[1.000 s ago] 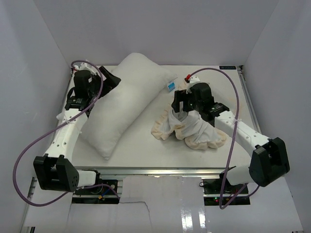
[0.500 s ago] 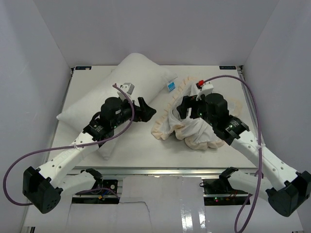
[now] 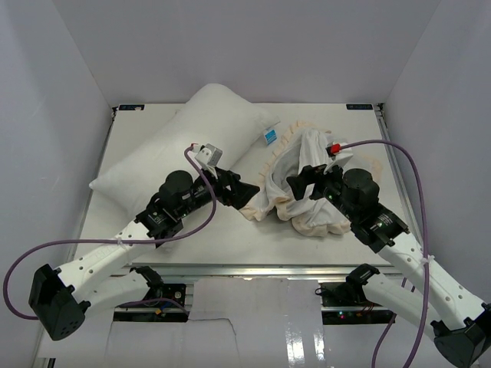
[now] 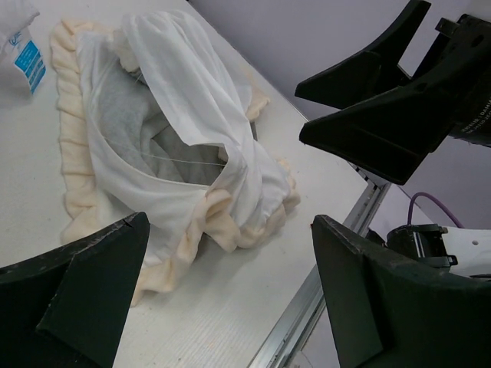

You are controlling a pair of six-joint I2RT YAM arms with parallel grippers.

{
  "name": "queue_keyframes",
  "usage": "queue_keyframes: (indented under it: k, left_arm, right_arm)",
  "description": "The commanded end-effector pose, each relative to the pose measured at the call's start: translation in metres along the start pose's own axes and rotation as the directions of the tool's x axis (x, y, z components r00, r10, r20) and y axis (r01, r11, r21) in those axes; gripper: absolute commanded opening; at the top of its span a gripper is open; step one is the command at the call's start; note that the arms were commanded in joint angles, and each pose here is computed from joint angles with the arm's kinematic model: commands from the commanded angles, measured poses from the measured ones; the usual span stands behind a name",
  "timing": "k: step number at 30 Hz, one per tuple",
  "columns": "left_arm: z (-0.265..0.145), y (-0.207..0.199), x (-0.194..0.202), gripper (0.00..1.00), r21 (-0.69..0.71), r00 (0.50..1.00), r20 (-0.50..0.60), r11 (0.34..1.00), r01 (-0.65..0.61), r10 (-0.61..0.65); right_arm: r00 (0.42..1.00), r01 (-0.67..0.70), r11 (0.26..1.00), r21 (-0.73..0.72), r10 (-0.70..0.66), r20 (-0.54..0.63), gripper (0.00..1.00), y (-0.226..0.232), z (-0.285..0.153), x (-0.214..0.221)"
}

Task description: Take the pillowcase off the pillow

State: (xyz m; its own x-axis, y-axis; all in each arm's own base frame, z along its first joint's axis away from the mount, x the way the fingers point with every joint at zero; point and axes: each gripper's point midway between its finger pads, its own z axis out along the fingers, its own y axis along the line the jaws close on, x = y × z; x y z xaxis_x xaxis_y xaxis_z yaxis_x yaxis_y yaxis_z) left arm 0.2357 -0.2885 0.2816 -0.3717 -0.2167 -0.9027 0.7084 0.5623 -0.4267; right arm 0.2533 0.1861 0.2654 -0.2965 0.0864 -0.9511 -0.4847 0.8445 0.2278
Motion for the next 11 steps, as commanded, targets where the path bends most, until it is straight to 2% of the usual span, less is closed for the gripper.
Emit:
queue_keyframes:
  k: [1,11]
  left_arm:
    - [-0.0077,-0.0156,-0.0117,0.98,0.059,0.998,0.05,0.998,-0.037,0.034]
    - [-0.0072,-0.0168,-0.0082,0.98,0.065,0.998,0.041,0.997,-0.039,0.036]
  right_arm:
    - [0.997,0.012,1.0,-0.028,-0.01,0.078,0.9,0.0062,-0.0008,-0.0182]
    - [0.995,0.009,1.0,-0.017,-0.007,0.095,0.9,0.0043,-0.005,-0.0223]
